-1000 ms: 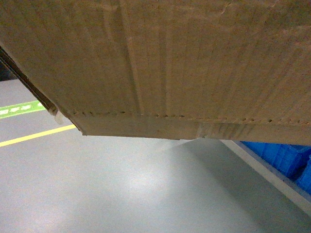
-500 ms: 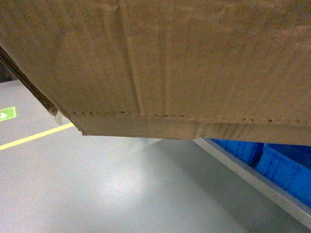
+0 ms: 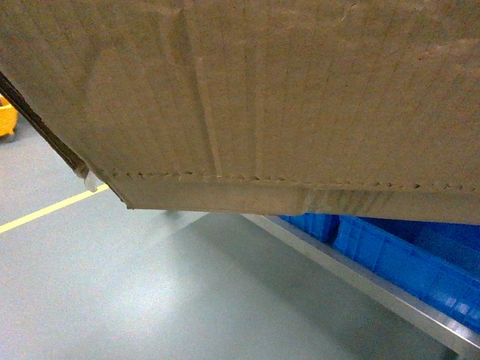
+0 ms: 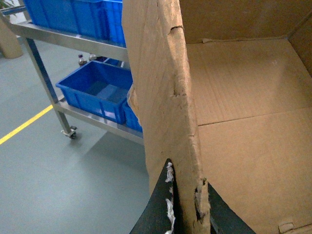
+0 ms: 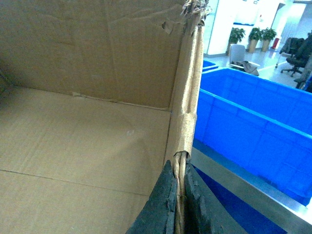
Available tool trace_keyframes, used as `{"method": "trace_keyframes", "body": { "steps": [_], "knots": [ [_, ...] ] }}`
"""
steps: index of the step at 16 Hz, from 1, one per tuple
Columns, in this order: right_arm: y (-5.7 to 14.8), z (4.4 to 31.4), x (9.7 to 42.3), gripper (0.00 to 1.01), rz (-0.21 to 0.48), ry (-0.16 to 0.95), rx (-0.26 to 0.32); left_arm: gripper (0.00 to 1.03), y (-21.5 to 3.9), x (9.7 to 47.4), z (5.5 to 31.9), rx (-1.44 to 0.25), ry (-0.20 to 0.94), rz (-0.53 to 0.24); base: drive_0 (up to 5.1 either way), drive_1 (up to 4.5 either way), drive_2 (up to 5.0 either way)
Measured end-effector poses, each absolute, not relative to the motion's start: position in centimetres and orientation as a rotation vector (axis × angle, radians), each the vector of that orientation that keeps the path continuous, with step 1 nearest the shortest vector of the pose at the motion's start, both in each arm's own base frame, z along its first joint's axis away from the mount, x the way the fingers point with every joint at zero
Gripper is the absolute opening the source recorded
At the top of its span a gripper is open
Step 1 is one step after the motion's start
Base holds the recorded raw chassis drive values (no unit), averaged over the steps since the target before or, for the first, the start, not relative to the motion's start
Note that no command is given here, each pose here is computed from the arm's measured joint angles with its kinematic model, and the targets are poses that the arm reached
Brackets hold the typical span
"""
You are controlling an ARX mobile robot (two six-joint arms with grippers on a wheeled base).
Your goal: Sort boxes to right shelf from conveyor
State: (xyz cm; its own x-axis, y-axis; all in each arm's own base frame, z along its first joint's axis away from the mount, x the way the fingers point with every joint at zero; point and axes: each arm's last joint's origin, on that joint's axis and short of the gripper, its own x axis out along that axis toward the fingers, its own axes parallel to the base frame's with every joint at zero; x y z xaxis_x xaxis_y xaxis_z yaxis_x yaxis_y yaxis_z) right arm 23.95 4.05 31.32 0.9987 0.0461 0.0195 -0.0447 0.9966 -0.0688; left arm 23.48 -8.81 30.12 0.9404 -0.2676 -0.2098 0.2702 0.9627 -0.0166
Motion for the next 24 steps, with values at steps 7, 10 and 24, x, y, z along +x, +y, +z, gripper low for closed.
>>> {"method": "trace_keyframes", "body": {
  "steps": [7, 10, 24],
  "knots": [
    [4.05, 31.31, 23.95, 0.02, 0.045, -0.020, -0.069, 0.03, -8.81, 23.48, 30.11, 0.013, 0.213, -0.275, -1.6, -1.62, -1.6],
    [4.05, 31.34, 23.94, 0.02, 0.045, -0.022, -0.068, 0.03, -8.81, 23.48, 30.12, 0.012, 0.212, -0.274, -1.6, -1.59, -1.6],
    [4.05, 31.33, 23.94, 0.02, 0.045, -0.021, -0.068, 0.03, -8.81, 23.48, 30.12, 0.012, 0.212, -0.274, -1.6, -1.65, -1.6]
  ]
}}
